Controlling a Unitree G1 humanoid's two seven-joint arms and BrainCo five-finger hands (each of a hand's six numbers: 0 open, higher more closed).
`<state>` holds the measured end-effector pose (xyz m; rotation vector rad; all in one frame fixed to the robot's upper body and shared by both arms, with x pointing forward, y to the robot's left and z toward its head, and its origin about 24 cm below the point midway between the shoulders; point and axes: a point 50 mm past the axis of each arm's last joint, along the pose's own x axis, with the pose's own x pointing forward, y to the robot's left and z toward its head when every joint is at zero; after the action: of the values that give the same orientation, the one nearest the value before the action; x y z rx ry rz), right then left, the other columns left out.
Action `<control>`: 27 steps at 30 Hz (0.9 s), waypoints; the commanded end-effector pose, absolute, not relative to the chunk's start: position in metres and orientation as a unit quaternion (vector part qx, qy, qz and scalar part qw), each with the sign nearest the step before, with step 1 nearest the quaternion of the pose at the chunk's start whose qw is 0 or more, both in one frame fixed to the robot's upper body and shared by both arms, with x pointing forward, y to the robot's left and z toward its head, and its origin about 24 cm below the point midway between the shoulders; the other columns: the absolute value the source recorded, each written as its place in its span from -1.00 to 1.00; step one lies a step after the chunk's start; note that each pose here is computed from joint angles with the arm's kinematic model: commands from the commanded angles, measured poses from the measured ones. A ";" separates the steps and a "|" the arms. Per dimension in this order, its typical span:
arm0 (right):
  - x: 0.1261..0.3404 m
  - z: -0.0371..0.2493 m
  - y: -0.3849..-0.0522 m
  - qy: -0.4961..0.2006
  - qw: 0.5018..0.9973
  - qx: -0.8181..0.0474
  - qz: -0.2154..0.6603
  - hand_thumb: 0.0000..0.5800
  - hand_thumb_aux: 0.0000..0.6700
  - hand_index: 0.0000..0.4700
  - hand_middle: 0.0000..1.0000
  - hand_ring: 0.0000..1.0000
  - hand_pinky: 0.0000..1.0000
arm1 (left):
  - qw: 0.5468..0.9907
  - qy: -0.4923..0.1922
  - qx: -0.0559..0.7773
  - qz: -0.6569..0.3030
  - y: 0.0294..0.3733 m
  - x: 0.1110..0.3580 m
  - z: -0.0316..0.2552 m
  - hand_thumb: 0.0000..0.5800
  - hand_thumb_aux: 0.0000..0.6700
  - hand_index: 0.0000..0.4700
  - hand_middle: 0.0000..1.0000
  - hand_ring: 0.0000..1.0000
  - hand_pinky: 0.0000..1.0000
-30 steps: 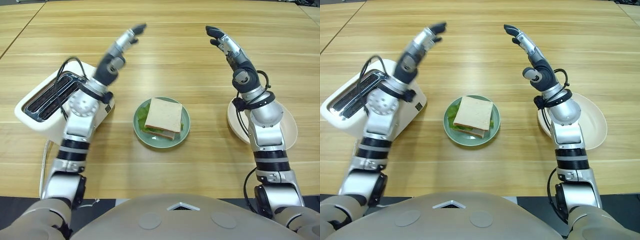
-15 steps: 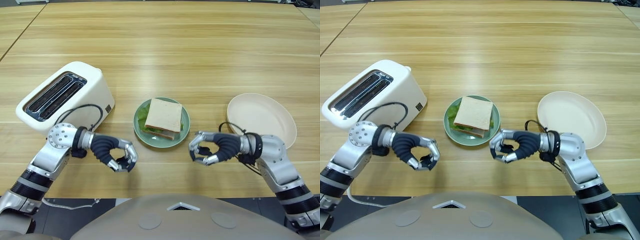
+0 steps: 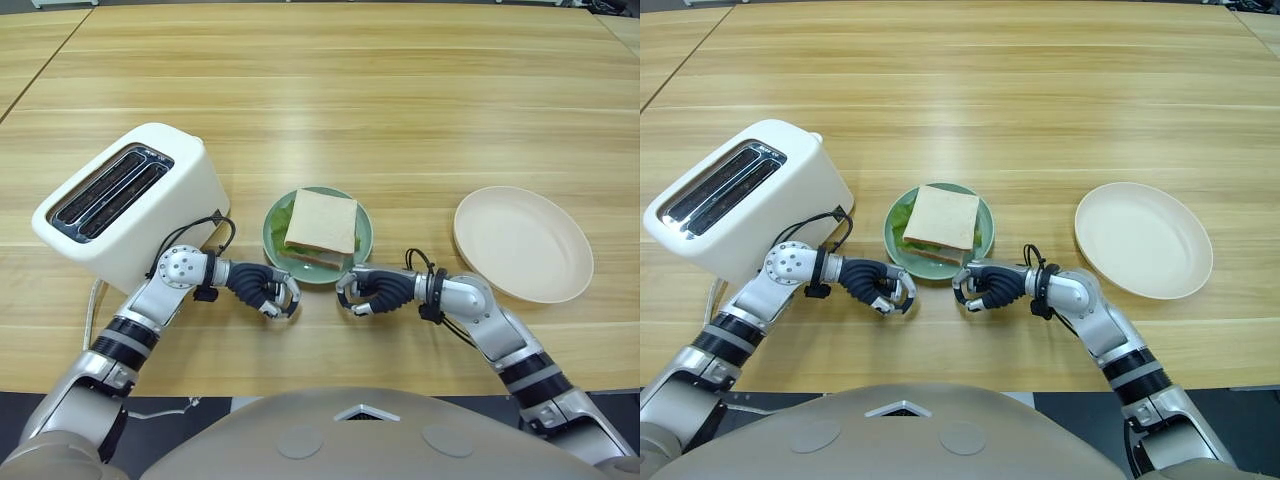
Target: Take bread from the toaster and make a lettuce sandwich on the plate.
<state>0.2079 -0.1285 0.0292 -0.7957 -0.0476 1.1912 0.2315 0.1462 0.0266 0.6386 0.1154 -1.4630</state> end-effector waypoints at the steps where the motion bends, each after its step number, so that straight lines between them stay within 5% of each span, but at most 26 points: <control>1: 0.227 0.025 -0.126 -0.027 0.776 -0.378 0.504 1.00 1.00 1.00 1.00 1.00 1.00 | 0.723 0.091 0.312 -0.609 0.145 0.244 0.008 1.00 1.00 1.00 1.00 1.00 1.00; 13: 0.288 0.041 -0.141 -0.078 0.858 -0.391 0.323 1.00 1.00 1.00 1.00 1.00 1.00 | 0.796 0.083 0.301 -0.519 0.139 0.281 -0.001 1.00 1.00 1.00 1.00 1.00 1.00; 14: 0.287 0.044 -0.141 -0.082 0.864 -0.374 0.327 1.00 1.00 1.00 0.22 0.22 0.22 | 0.799 0.062 0.284 -0.526 0.139 0.280 0.005 0.77 0.33 0.33 -1.00 -1.00 -1.00; 15: 0.285 0.046 -0.140 -0.088 0.867 -0.359 0.334 0.98 0.79 0.79 -0.34 -0.34 -0.34 | 0.802 0.041 0.267 -0.533 0.140 0.279 0.012 -0.24 -0.58 -0.58 -1.00 -1.00 -1.00; 16: 0.280 0.050 -0.137 -0.100 0.868 -0.339 0.348 0.75 0.29 0.29 -1.00 -1.00 -1.00 | 0.802 0.014 0.246 -0.543 0.140 0.275 0.020 -1.00 -1.00 -1.00 -1.00 -1.00 -1.00; 17: 0.274 0.056 -0.133 -0.117 0.870 -0.312 0.362 0.29 -0.19 -0.19 -1.00 -1.00 -1.00 | 0.800 -0.012 0.222 -0.557 0.141 0.270 0.029 -1.00 -1.00 -1.00 -1.00 -1.00 -1.00; 18: 0.268 0.065 -0.130 -0.138 0.872 -0.282 0.376 -1.00 -1.00 -1.00 -1.00 -1.00 -1.00 | 0.798 -0.041 0.196 -0.568 0.143 0.265 0.040 -1.00 -1.00 -1.00 -1.00 -1.00 -1.00; 21: 0.250 0.107 -0.129 -0.224 0.874 -0.194 0.385 -1.00 -1.00 -1.00 -1.00 -1.00 -1.00 | 0.805 -0.151 0.088 -0.567 0.150 0.254 0.087 -1.00 -1.00 -1.00 -1.00 -1.00 -1.00; 24: 0.241 0.159 -0.143 -0.344 0.890 -0.121 0.273 -1.00 -1.00 -1.00 -1.00 -1.00 -1.00 | 0.845 -0.275 -0.022 -0.458 0.153 0.262 0.139 -1.00 -1.00 -1.00 -1.00 -1.00 -1.00; 27: 0.240 0.176 -0.151 -0.396 0.894 -0.143 0.156 -1.00 -1.00 -1.00 -1.00 -1.00 -1.00 | 0.882 -0.309 0.000 -0.357 0.145 0.268 0.145 -1.00 -1.00 -1.00 -1.00 -1.00 -1.00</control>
<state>0.2400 -0.1485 0.1716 -0.2524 -0.7881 0.4457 0.2665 0.1518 0.1473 -0.0485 -0.6351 -0.8485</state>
